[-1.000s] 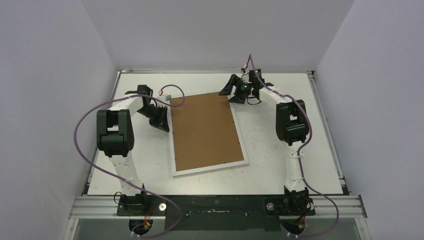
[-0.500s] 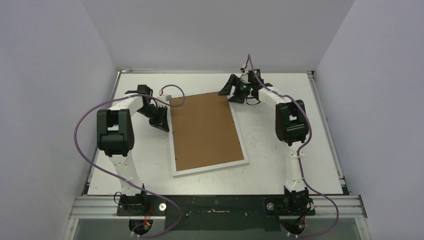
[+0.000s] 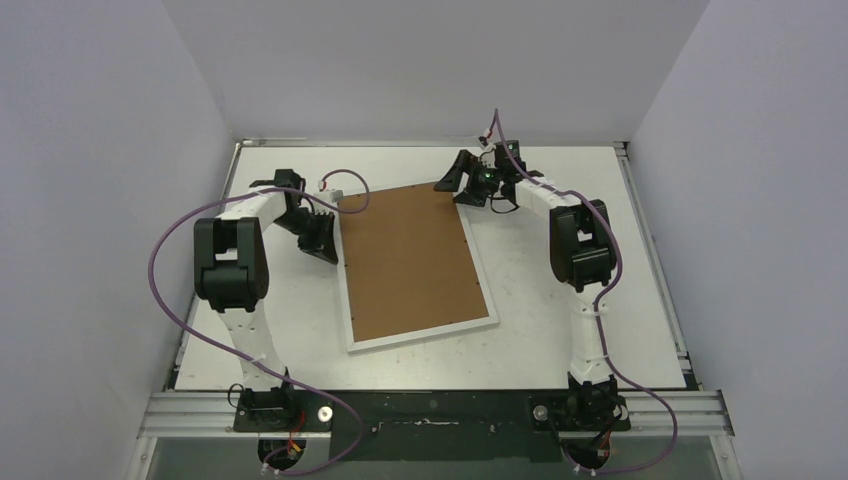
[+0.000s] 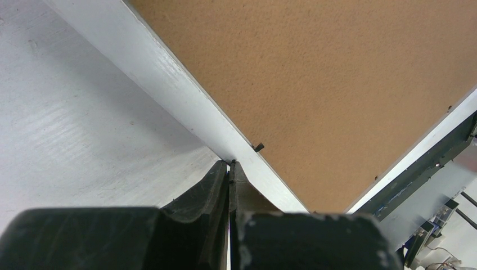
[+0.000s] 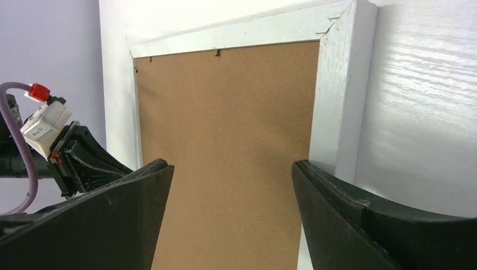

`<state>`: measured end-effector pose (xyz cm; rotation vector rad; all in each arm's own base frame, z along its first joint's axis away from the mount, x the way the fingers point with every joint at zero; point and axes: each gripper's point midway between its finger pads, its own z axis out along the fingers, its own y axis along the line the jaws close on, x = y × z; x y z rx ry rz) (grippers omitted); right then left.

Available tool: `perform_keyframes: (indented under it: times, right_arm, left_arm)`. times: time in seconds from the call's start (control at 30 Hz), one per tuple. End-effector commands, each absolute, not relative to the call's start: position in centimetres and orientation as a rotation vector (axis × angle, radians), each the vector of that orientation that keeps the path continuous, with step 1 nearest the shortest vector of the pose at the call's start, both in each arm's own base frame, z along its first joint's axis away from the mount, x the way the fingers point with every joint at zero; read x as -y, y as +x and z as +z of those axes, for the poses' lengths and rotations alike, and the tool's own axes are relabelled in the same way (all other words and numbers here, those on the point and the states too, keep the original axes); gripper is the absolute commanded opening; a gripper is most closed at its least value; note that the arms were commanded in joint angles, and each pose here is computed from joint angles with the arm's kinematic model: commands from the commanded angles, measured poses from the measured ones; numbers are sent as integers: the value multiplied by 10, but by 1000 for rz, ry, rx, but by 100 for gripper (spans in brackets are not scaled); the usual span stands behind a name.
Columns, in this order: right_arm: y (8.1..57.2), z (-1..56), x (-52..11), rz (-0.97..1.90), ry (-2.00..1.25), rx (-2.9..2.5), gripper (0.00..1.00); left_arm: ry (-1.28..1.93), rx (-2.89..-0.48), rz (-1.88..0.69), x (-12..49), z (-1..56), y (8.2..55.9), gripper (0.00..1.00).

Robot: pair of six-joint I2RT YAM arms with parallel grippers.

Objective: Put the photo into the frame

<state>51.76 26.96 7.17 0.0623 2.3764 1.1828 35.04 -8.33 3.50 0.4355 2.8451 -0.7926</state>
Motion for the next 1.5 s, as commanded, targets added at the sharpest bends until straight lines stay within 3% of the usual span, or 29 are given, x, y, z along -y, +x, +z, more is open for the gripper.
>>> perform_keyframes:
  times: [0.0, 0.37, 0.7, 0.93, 1.2, 1.47]
  right_arm:
    - [435, -40, -283, 1125, 84, -2763, 81]
    - [436, -26, -289, 1183, 66, -2738, 80]
    - [501, 113, -273, 1326, 83, -2328, 83]
    - [505, 104, -250, 1199, 110, -2336, 83]
    - [518, 113, -248, 1243, 136, -2278, 84]
    - [533, 103, -253, 1250, 163, -2278, 83]
  left_arm:
    - [525, -2786, -801, 90, 26, 367, 0]
    - [539, -2781, -801, 93, 27, 369, 0]
    - [497, -2752, -833, 92, 44, 374, 0]
    - [446, -2736, -856, 81, 56, 383, 0]
    - [429, -2724, -831, 64, 68, 388, 2]
    - [372, -2759, -762, 55, 39, 396, 2]
